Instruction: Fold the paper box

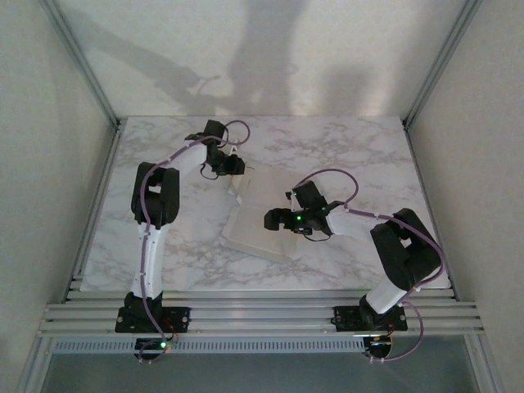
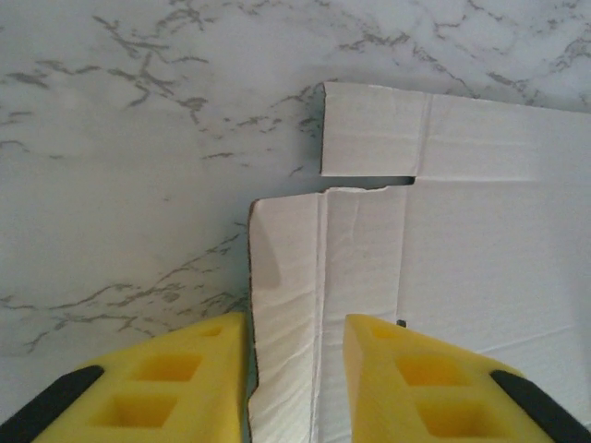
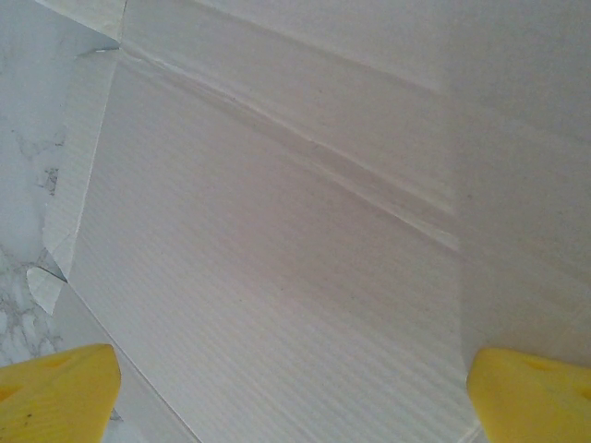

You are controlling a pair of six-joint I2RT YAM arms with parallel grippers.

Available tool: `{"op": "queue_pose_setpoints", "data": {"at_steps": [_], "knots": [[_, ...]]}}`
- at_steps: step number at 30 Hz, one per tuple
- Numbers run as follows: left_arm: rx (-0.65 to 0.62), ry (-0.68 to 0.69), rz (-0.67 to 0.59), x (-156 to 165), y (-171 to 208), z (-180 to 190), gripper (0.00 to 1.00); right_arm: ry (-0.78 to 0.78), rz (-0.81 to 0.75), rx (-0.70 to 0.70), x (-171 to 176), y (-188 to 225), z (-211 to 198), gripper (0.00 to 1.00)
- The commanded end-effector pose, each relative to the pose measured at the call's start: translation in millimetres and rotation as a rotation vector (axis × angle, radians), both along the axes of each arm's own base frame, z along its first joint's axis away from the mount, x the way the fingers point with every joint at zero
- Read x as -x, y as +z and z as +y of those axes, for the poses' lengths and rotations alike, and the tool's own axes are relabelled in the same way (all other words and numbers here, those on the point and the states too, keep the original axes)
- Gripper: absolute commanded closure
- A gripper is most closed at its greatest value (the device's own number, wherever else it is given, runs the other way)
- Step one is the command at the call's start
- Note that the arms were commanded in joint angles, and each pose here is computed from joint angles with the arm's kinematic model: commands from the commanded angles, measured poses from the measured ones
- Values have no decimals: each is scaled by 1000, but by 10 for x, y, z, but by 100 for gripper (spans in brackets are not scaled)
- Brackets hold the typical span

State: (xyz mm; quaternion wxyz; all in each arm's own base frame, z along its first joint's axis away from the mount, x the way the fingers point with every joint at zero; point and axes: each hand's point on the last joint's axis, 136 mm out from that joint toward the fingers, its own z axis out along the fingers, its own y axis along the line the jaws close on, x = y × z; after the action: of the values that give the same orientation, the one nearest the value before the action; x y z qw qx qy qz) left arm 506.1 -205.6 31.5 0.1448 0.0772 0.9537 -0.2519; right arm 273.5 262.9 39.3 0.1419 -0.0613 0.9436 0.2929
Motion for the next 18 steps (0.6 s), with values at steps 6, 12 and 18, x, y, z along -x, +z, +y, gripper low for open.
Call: {"op": "queue_pose_setpoints", "data": {"at_steps": [6, 12, 18], "knots": [[40, -32, 31, 26, -19, -64, 83, -13, 164, 177, 388, -504, -352, 1], [77, -60, -21, 30, 86, -118, 91, -11, 151, 153, 365, -439, -317, 1], [180, -149, -118, 127, 389, -257, 94, 60, 44, 34, 278, -8, -184, 1]]}}
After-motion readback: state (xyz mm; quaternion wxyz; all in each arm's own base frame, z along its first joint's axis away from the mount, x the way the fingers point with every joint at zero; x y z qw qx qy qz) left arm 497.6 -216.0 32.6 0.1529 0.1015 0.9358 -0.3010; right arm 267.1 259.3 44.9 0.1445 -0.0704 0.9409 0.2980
